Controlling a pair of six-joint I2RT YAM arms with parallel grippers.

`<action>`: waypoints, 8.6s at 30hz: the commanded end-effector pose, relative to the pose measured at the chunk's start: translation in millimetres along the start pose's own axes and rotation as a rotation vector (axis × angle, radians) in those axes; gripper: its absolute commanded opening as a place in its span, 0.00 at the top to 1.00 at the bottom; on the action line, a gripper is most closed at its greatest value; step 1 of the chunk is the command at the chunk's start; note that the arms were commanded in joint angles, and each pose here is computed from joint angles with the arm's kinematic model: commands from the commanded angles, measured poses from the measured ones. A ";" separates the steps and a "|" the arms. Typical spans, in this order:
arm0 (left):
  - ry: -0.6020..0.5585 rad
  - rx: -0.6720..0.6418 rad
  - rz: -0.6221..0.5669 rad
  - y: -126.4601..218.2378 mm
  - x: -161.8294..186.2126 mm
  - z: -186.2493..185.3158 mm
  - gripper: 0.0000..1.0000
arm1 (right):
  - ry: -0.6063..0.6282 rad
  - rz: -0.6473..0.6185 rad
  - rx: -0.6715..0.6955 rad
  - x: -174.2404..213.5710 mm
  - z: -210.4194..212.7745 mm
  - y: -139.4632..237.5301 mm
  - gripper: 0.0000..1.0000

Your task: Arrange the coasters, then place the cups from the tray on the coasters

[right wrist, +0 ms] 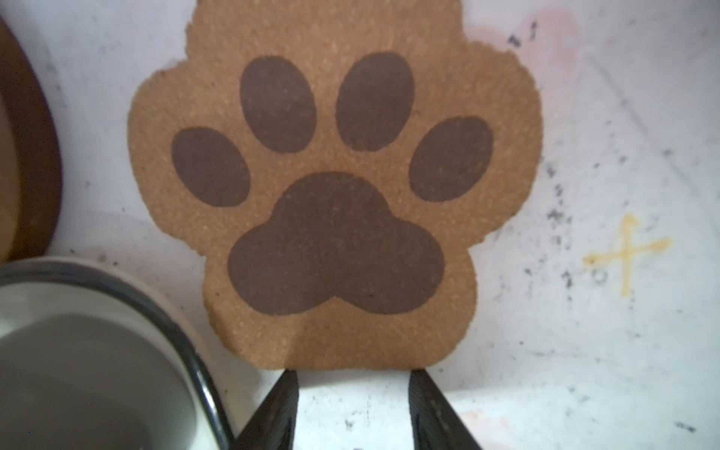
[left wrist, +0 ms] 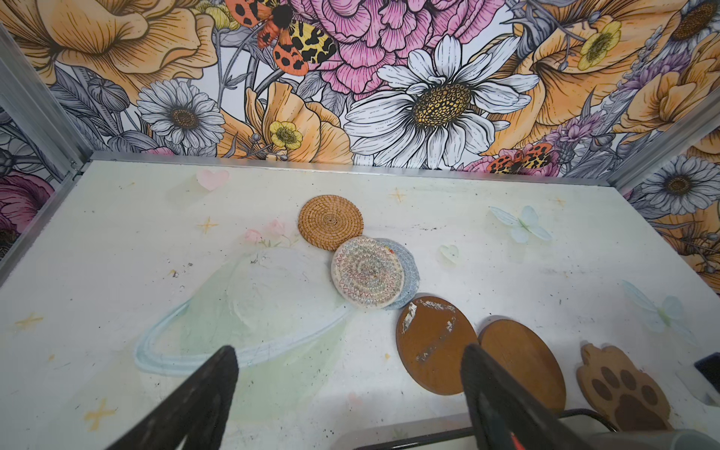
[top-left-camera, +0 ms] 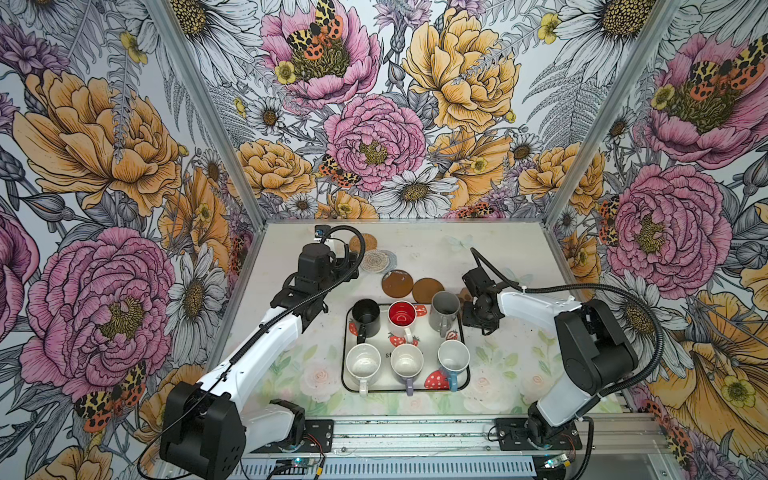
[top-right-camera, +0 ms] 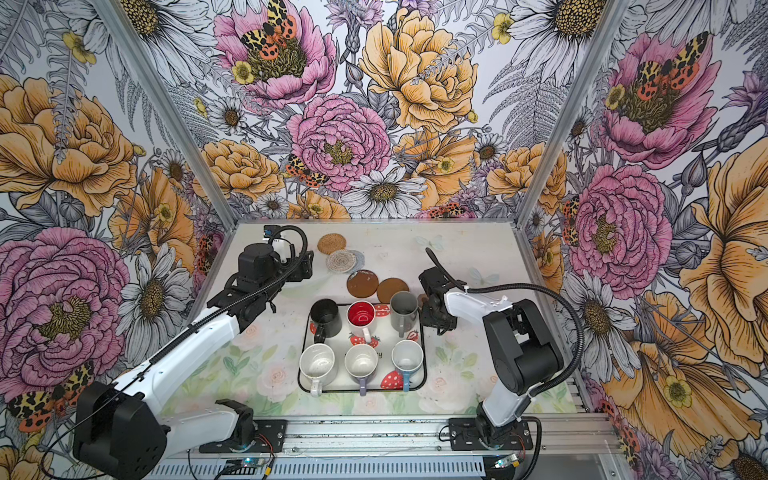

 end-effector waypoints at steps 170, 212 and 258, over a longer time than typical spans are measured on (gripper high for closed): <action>0.159 0.693 0.937 -195.1 127.1 -172.9 0.49 | 0.130 0.124 -0.491 -107.5 83.4 -13.5 0.57; 0.179 0.667 0.909 -211.9 121.4 -177.8 0.58 | 0.036 0.180 -0.575 -83.0 53.6 -22.9 0.61; 0.299 0.717 0.794 -273.7 95.1 -195.3 0.60 | -0.082 0.055 -0.593 -155.6 43.9 -20.4 0.59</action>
Point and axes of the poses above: each gripper's point midway between its finger pads, its own y axis back along the fingers, its own z axis along the line the jaws close on, x = y × z, the point moved 10 cm from there along y, back along the fingers, and after that the axes turned 9 degrees about -y, right-handed, at the moved point
